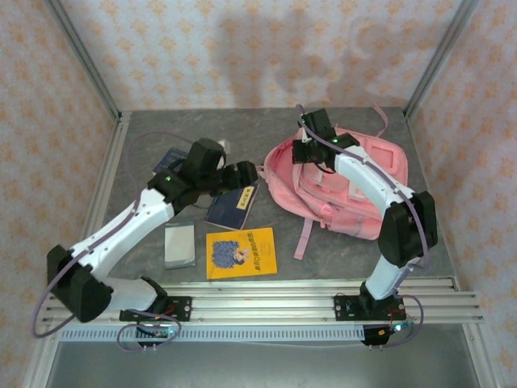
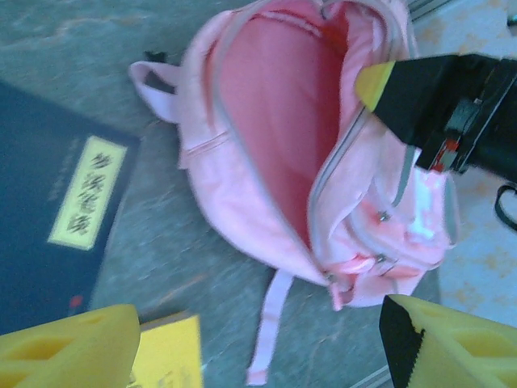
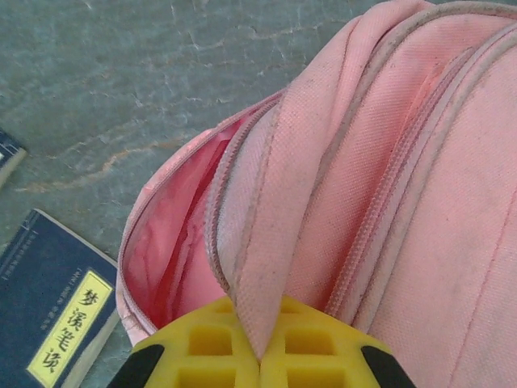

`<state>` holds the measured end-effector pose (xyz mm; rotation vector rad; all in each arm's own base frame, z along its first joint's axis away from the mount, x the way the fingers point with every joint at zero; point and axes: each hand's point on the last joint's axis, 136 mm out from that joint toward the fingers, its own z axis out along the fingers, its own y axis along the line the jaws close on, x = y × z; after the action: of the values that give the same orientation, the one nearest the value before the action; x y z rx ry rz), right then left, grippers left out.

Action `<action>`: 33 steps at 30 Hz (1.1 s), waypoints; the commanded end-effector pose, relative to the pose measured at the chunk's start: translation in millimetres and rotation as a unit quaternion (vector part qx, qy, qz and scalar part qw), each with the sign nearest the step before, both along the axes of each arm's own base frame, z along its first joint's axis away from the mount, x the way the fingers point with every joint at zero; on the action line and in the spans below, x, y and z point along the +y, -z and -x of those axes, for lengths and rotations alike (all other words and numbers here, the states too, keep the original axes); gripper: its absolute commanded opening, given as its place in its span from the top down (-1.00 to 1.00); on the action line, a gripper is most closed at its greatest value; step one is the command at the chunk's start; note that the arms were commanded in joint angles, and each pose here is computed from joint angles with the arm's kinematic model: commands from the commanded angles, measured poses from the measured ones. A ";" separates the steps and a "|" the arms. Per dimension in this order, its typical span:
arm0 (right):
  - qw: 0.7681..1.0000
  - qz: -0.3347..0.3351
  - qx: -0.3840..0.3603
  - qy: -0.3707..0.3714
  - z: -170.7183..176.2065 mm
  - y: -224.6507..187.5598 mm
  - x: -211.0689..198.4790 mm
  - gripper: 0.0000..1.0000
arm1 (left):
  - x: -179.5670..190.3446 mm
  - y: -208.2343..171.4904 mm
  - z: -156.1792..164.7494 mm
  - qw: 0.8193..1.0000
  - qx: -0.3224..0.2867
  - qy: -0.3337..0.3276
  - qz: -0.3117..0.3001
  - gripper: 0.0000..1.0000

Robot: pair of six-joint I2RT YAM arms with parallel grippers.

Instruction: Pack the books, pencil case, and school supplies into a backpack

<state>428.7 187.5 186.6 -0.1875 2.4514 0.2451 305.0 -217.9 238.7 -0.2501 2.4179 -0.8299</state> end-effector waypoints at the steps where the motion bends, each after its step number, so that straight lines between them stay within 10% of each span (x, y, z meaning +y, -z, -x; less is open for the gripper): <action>1: 0.998 0.044 -0.013 0.037 -2.3 3.0 -18.5 0.82 | 26.8 16.9 27.8 0.999 0.005 -0.003 -0.044 -0.58; 5: 0.996 0.049 -0.045 0.061 0.6 -16.1 -23.1 -0.04 | 42.2 44.0 56.3 0.998 0.034 0.005 -0.061 -0.58; 10: 0.994 -0.005 -0.063 0.090 11.0 -44.8 -23.2 -0.39 | 53.7 74.5 80.6 0.997 0.049 0.005 -0.060 -0.57; 24: 0.995 -0.074 0.042 -0.060 178.8 52.3 87.0 0.43 | 52.0 151.5 139.3 0.989 0.085 0.057 -0.105 -0.20; 33: 0.993 -0.059 0.069 -0.078 200.3 89.2 107.5 0.68 | 57.9 188.2 138.1 0.984 0.102 0.040 -0.141 -0.10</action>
<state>216.2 286.4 90.8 -0.3838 2.5982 0.4647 152.4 -159.5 50.4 -0.1012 2.7809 -0.5357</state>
